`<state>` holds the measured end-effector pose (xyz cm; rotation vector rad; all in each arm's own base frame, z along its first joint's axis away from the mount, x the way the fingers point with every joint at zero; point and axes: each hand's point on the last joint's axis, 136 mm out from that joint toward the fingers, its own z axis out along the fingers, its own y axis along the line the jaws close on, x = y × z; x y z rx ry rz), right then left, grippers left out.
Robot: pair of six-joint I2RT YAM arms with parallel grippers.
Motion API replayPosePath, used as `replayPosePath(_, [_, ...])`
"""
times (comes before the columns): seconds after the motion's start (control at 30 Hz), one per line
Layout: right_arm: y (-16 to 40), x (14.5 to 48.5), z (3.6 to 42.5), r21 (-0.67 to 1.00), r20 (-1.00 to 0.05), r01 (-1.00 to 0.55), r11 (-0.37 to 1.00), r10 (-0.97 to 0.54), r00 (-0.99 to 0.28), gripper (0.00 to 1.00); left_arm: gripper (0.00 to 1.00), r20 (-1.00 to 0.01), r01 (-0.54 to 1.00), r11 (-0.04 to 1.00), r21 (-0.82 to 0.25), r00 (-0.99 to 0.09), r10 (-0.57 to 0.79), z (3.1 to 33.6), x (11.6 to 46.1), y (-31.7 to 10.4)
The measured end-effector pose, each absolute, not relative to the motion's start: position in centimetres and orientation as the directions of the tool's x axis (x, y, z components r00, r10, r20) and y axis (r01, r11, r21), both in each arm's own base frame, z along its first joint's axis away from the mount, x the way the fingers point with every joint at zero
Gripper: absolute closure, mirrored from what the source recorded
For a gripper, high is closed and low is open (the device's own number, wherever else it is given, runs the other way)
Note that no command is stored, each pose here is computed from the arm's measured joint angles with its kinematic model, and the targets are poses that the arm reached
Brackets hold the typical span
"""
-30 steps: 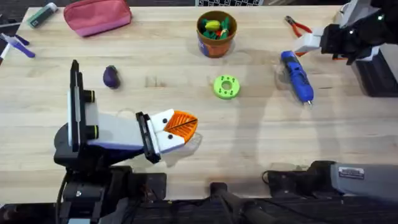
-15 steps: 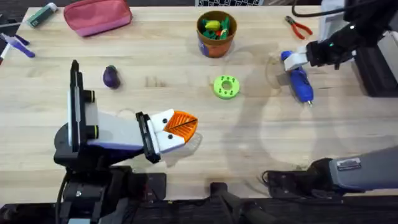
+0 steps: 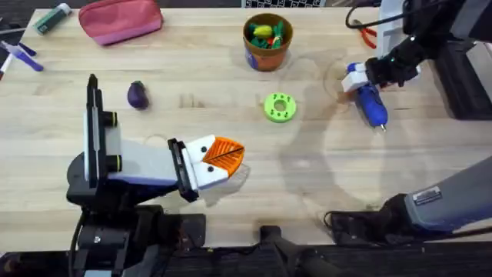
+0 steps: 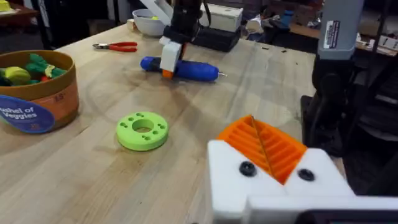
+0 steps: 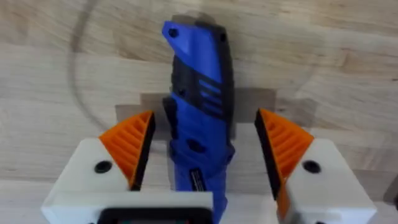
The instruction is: Pick up the gripper from the table and insert it into the empty holder that is missing its gripper. Then pick up a screw, insert it into the mounting hole, and use the screwdriver to tighten it. Finally, clean up the table by picking up the vegetable and placing it into the bucket.
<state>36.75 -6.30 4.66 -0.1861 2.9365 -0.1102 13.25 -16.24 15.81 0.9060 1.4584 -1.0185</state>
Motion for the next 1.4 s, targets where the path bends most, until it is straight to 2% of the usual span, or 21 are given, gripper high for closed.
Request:
replayPosePath(0.23, [-6.1, 37.4, 3.8, -0.071, -0.190, -0.125, 0.990, -0.136, -0.972, 0.128, 0.983, -0.993, 0.933, 0.341, -0.113, -0.122, 0.004, 15.8, 13.3, -16.2])
replayPosePath(0.33, [-5.8, 37.4, 3.7, -0.061, -0.192, -0.133, 0.989, -0.142, -0.971, 0.227, 0.983, -0.993, 0.933, 0.341, -0.113, -0.122, 0.004, 15.8, 13.3, -16.2])
replayPosePath(0.47, [-5.8, 37.8, 3.7, -0.065, -0.204, -0.134, 0.989, -0.144, -0.968, 0.550, 0.983, -0.993, 0.933, 0.341, -0.113, -0.122, 0.004, 15.8, 13.3, -16.2])
replayPosePath(0.53, [-6.0, 38.0, 3.6, -0.073, -0.207, -0.135, 0.988, -0.147, -0.967, 0.836, 0.983, -0.993, 0.933, 0.341, -0.112, -0.121, 0.004, 15.8, 13.3, -16.2])
replayPosePath(0.57, [-6.1, 38.1, 3.6, -0.080, -0.208, -0.133, 0.988, -0.147, -0.967, 0.937, 0.983, -0.993, 0.933, 0.341, -0.113, -0.121, 0.004, 15.8, 13.3, -16.2])
replayPosePath(0.6, [-6.2, 38.3, 3.6, -0.083, -0.212, -0.128, 0.988, -0.143, -0.967, 0.975, 0.983, -0.993, 0.933, 0.341, -0.113, -0.121, 0.004, 15.8, 13.3, -16.2])
replayPosePath(1.07, [-5.5, 37.8, 4.5, -0.087, -0.208, -0.150, 0.985, -0.165, -0.964, 0.976, 0.983, -0.993, 0.933, 0.341, -0.113, -0.121, 0.004, 15.8, 13.3, -16.2])
replayPosePath(1.2, [-3.4, 38.2, 8.4, -0.108, -0.278, -0.196, 0.975, -0.219, -0.935, 0.976, 0.983, -0.993, 0.933, 0.341, -0.113, -0.121, 0.004, 15.8, 13.3, -16.2])
replayPosePath(1.4, [1.7, 39.4, 17.7, -0.164, -0.506, -0.272, 0.948, -0.317, -0.802, 0.976, 0.983, -0.993, 0.933, 0.341, -0.113, -0.121, 0.004, 15.8, 13.3, -16.2])
